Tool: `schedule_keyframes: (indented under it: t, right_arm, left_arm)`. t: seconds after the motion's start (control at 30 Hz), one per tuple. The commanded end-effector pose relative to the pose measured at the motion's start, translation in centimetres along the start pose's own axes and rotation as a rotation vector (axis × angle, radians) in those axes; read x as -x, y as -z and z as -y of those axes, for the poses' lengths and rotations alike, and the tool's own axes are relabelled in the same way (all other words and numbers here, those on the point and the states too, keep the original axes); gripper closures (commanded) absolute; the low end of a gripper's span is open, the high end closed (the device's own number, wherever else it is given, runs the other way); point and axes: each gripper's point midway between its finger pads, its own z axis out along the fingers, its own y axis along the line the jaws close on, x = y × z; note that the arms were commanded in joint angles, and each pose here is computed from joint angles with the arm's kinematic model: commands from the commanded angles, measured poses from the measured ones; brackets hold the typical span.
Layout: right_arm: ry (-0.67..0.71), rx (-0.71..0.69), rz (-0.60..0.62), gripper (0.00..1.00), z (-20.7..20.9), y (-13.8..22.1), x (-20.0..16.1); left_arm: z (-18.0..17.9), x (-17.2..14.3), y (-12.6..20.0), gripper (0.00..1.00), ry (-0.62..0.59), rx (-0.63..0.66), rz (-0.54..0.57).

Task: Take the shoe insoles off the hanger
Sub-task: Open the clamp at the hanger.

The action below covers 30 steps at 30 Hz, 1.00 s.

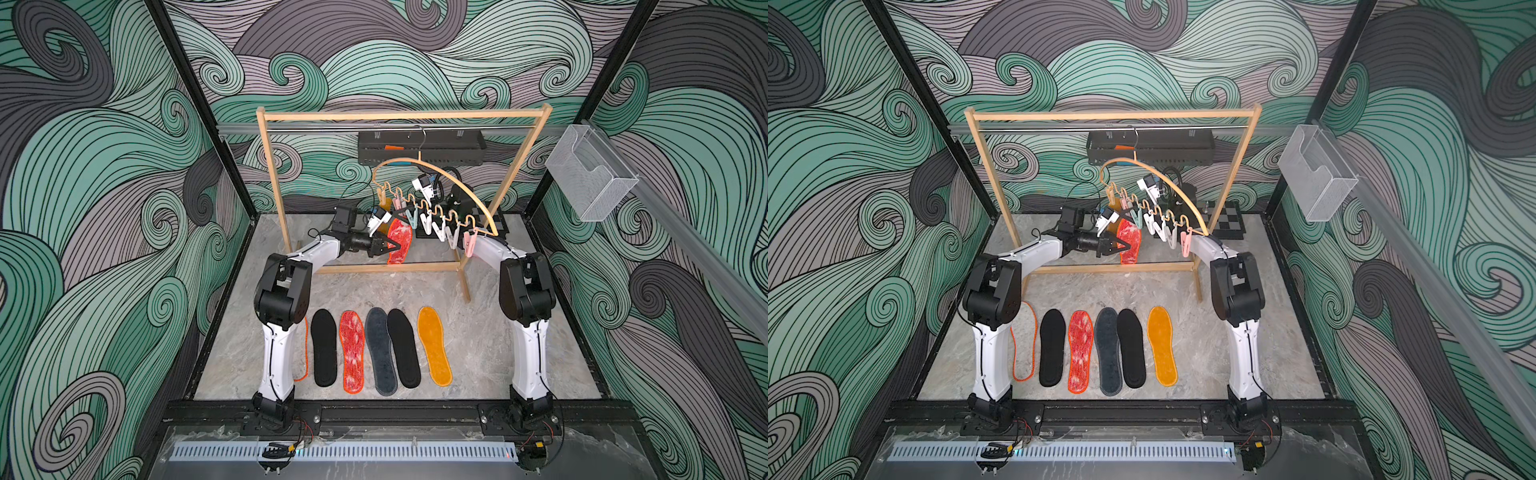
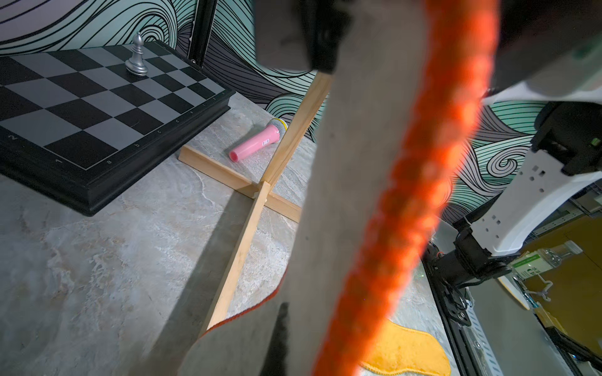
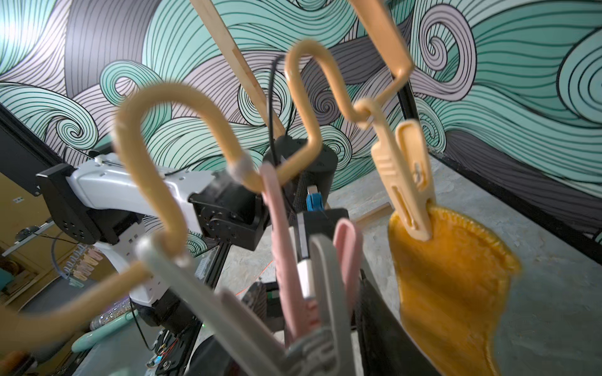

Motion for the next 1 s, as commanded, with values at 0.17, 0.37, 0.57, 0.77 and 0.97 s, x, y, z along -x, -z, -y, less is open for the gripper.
schedule_keyframes:
  t: [0.17, 0.37, 0.57, 0.77, 0.97]
  right_arm:
    - [0.043, -0.013, -0.009, 0.53, 0.6, 0.7, -2.0]
    - [0.011, -0.009, -0.017, 0.52, 2.1, 0.7, -3.5]
    - [-0.038, -0.016, 0.035, 0.54, 3.5, 1.0, -2.6]
    - [-0.046, -0.029, 0.056, 0.55, 4.2, 1.3, -1.5]
    - [-0.05, 0.001, 0.069, 0.55, 4.0, 0.8, -0.3]
  left_arm:
    - [-0.1, 0.4, 0.2, 1.0, -0.013, 0.001, -0.001]
    - [-0.1, 0.3, 0.2, 1.0, -0.011, 0.001, -0.001]
    - [-0.8, -0.4, 0.5, 1.0, 0.008, 0.028, -0.02]
    - [-2.8, -0.3, 2.3, 1.0, 0.034, 0.146, -0.028]
    - [-2.2, 0.8, 2.7, 1.0, 0.026, 0.122, -0.005]
